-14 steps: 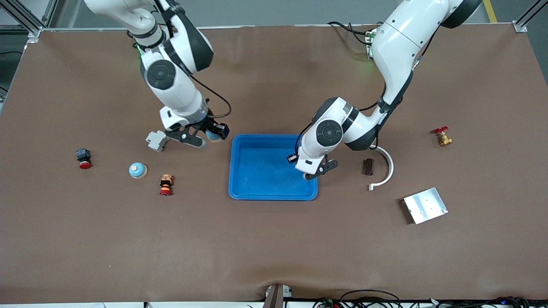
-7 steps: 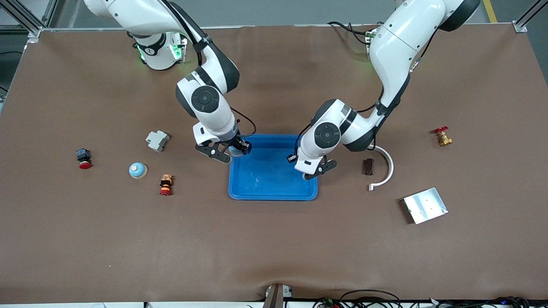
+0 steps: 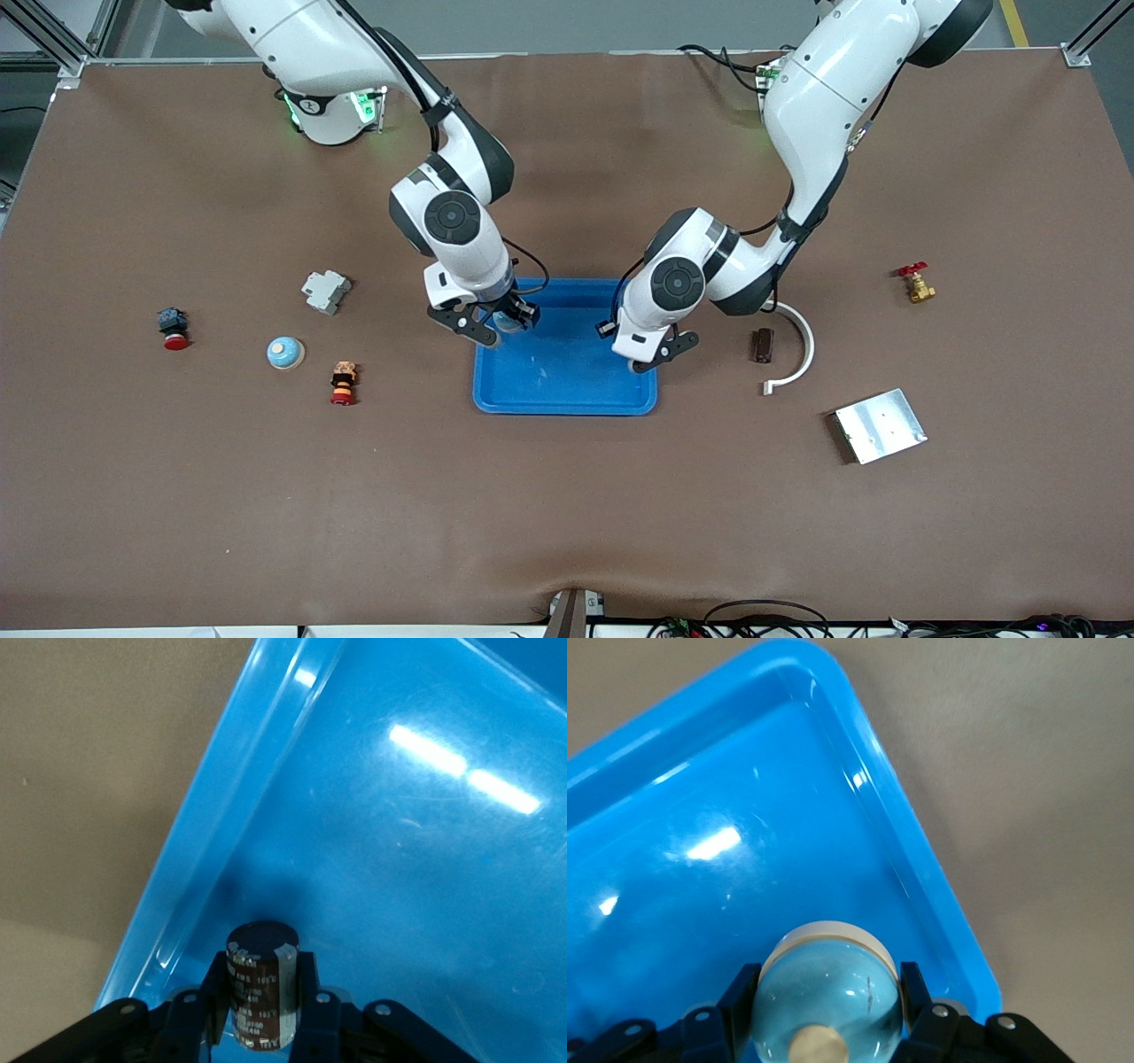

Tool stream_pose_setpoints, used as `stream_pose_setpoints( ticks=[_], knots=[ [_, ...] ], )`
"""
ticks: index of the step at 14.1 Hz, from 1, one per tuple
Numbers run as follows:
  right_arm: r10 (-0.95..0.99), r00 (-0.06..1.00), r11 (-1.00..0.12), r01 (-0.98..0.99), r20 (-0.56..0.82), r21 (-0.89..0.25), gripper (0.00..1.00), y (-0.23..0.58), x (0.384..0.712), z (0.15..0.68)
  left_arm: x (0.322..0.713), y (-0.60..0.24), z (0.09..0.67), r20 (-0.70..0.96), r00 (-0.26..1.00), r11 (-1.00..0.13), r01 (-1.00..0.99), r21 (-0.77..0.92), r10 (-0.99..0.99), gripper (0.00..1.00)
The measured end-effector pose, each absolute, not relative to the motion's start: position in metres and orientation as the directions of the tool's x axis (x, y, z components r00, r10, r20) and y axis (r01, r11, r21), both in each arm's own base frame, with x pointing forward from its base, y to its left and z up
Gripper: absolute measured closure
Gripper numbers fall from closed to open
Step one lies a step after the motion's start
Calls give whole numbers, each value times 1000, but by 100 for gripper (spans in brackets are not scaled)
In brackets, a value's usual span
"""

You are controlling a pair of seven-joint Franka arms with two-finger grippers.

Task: Place electrolytic capacitor and blue bell in tray
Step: 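Lower the capacitor and the bell into the tray and open both grippers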

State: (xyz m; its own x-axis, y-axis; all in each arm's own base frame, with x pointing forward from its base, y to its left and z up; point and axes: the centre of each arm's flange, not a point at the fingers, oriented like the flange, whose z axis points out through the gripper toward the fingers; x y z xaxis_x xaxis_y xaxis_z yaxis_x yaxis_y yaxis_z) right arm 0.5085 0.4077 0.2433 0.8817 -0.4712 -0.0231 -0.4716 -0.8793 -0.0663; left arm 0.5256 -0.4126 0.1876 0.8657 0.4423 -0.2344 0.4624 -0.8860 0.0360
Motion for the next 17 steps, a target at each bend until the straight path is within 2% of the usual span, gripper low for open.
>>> stream_pose_setpoints(
  ticks=[1,7,12,17],
  knots=[
    [-472,881,-879,-472,-17,-61,32,411,506,232,526,-412,187,-234,866,-886,463,35,443,61],
    [-476,879,-879,-476,1,-42,32,424,500,200,533,-413,201,-219,867,-882,468,54,446,2],
    [-485,875,-873,-484,-1,-57,32,432,500,190,549,-407,263,-174,874,-877,472,89,453,0],
    [-491,871,-870,-491,-8,-49,32,432,498,178,599,-352,344,-76,884,-864,467,187,461,0]
  ],
)
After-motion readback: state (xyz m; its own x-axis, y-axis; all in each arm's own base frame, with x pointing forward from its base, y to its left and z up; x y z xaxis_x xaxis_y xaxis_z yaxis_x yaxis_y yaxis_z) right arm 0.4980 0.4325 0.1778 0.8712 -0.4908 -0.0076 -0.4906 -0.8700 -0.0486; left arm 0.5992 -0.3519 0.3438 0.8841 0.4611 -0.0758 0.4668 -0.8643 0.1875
